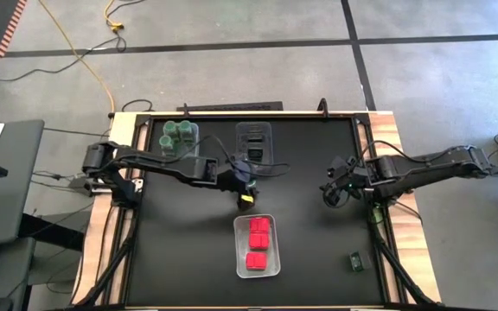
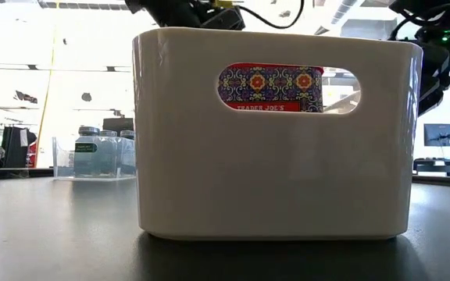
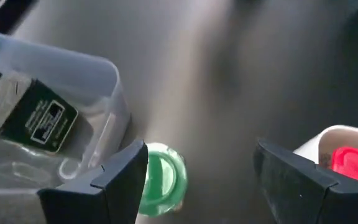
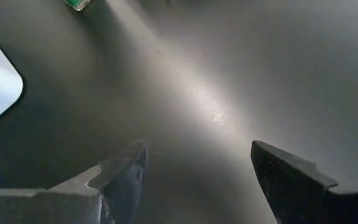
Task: Sort spices by type
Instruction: Put the green seasoning bottle into the transparent bin
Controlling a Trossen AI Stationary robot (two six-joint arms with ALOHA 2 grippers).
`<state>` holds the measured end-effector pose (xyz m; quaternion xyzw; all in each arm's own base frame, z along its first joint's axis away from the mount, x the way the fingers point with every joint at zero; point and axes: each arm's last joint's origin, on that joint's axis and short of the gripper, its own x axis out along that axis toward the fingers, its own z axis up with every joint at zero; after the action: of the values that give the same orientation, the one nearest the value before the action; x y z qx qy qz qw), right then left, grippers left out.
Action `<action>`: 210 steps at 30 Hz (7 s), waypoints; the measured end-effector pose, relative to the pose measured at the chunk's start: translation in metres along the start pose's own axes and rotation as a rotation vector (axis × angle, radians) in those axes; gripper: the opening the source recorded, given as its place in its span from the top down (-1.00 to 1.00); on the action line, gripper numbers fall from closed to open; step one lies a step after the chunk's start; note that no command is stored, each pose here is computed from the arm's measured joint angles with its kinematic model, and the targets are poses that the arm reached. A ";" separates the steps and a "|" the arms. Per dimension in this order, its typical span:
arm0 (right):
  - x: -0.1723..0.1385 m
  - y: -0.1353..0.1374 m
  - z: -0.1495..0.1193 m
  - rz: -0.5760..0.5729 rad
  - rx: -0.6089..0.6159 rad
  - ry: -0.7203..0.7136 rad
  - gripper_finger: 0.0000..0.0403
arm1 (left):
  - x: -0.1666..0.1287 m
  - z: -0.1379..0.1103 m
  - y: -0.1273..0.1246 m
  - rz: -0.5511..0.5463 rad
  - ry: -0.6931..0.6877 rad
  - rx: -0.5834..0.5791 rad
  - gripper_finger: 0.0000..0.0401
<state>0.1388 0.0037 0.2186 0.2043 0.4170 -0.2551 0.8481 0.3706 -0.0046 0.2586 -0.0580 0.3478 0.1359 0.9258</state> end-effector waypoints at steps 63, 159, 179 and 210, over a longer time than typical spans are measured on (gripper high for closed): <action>0.000 0.000 0.001 0.002 -0.041 -0.006 -0.55 | 0.050 -0.025 0.020 -0.021 0.169 0.151 0.04; 0.013 0.008 0.020 0.148 0.138 -0.241 -0.55 | -0.099 -0.134 0.248 -0.027 0.323 0.278 0.00; 0.013 0.008 0.020 0.147 0.139 -0.241 -0.55 | -0.095 -0.137 0.250 0.027 0.309 0.293 -0.01; 0.013 0.008 0.020 0.147 0.141 -0.240 -0.55 | -0.095 -0.137 0.252 0.097 0.346 0.217 -0.01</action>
<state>0.1623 -0.0042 0.2206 0.2613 0.2777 -0.2434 0.8918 0.1419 0.1886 0.2150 0.0363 0.5166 0.1301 0.8455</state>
